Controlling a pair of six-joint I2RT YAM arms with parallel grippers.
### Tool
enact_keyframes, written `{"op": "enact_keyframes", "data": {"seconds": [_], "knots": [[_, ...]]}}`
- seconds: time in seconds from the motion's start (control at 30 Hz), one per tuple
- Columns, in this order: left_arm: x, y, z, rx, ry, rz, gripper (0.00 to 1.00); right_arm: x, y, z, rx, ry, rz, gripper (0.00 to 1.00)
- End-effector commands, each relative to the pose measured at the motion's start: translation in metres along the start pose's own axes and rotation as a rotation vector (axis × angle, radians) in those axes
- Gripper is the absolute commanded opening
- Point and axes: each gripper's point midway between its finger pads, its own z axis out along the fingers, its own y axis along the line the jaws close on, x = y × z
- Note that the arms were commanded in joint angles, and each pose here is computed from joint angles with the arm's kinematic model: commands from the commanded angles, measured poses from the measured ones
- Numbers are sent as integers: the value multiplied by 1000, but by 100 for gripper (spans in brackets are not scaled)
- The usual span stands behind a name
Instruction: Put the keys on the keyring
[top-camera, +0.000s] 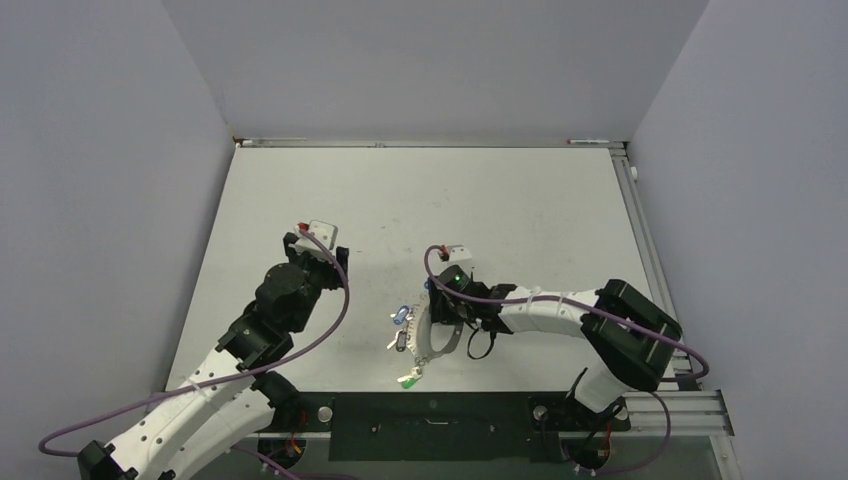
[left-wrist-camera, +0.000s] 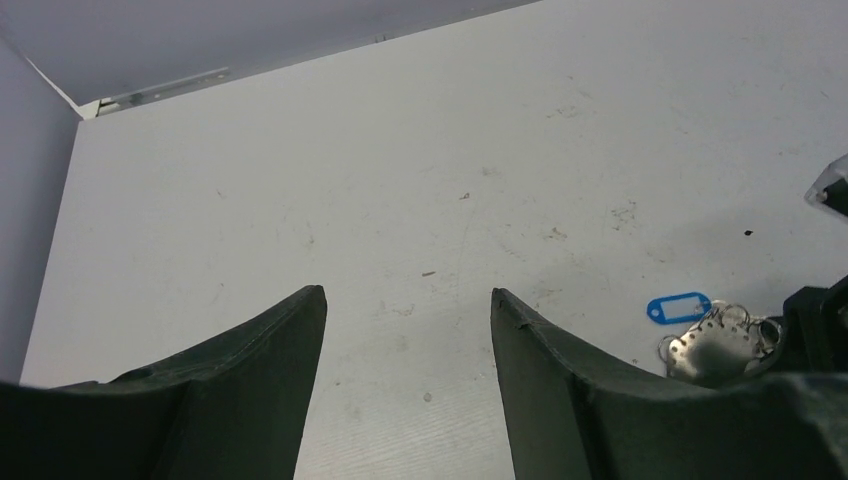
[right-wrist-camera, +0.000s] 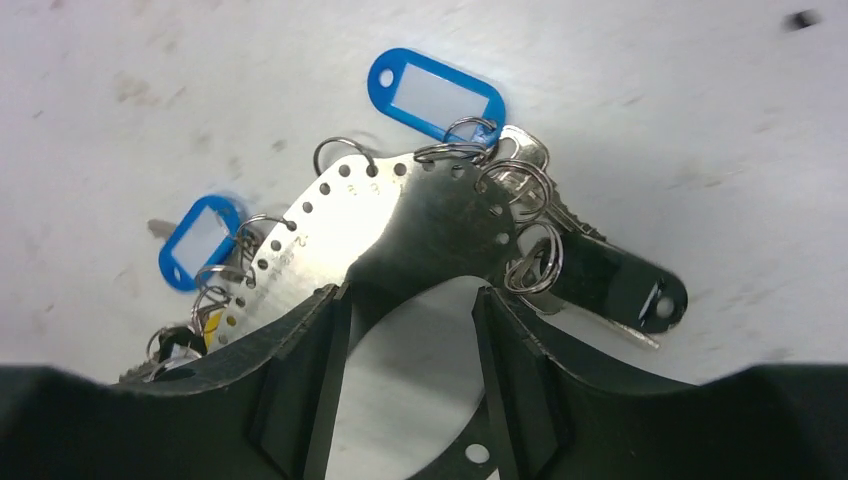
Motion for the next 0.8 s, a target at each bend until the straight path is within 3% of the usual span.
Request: {"op": "enact_keyframes", "data": {"seconds": [0.0, 0.23, 0.47, 0.63, 0.77], "knots": [[-20, 0, 2, 2, -34, -30, 58, -34, -31, -4, 49, -44, -99, 50], [-14, -6, 5, 28, -10, -19, 59, -73, -8, -25, 9, -93, -147, 54], [0, -35, 10, 175, 58, 6, 60, -36, 27, -36, 6, -63, -236, 60], [14, -81, 0, 442, 46, 44, 66, -24, 19, -37, -3, -68, -307, 59], [31, -118, -14, 633, 71, 68, 69, -48, -10, -55, 99, -167, -263, 60]]}}
